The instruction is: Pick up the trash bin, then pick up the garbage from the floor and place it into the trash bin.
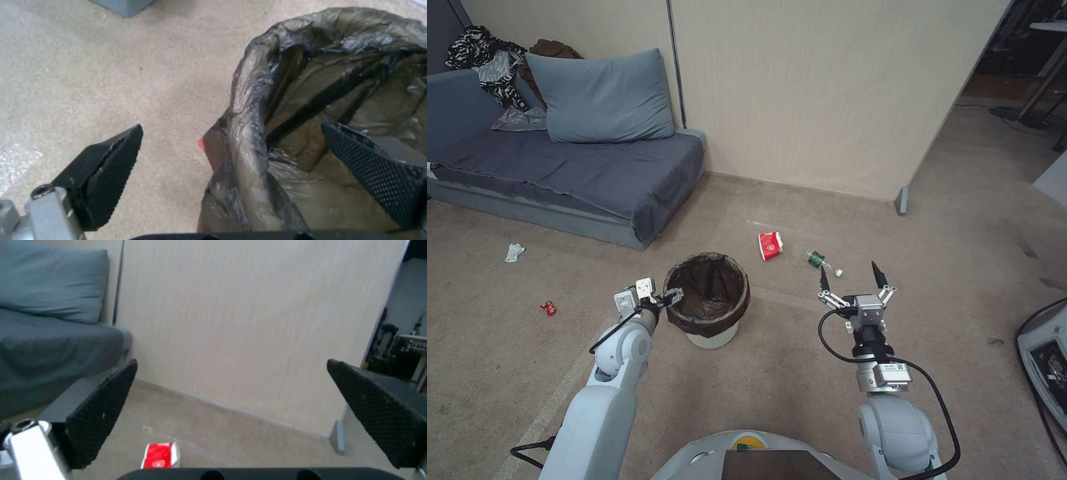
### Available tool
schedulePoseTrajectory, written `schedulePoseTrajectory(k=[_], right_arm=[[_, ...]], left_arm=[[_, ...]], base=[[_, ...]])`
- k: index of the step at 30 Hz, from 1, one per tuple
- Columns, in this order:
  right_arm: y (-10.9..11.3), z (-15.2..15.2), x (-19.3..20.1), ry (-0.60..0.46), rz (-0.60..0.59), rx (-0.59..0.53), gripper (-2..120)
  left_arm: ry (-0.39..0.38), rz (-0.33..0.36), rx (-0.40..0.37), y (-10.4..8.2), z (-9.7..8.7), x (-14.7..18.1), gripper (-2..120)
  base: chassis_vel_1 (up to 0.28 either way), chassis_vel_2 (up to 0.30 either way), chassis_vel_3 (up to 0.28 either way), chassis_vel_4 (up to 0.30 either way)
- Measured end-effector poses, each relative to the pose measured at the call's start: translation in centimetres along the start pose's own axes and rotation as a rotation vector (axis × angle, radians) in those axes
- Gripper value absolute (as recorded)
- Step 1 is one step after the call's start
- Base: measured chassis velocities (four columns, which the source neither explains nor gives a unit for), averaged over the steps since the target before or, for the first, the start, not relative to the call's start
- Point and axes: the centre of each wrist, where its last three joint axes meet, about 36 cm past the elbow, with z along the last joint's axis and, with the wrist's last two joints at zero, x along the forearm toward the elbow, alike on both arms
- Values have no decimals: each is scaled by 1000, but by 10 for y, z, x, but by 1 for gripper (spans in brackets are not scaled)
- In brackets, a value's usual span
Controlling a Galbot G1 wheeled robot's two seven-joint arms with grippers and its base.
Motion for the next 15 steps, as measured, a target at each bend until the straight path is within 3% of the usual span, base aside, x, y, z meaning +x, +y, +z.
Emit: schedulePoseTrajectory(k=[9,12,15], right_arm=[[-1,0,0,0,3,1,100],[-1,0,0,-1,3,0,100],[0,0,0,-2,2,-1,100]], left_arm=[[34,3,2,1,8,-11,91],[55,10,-2,1,12,-13,76],[64,11,-2,1,15,-15,70]], base=[[0,0,0,0],[0,0,0,0],[0,0,0,0]])
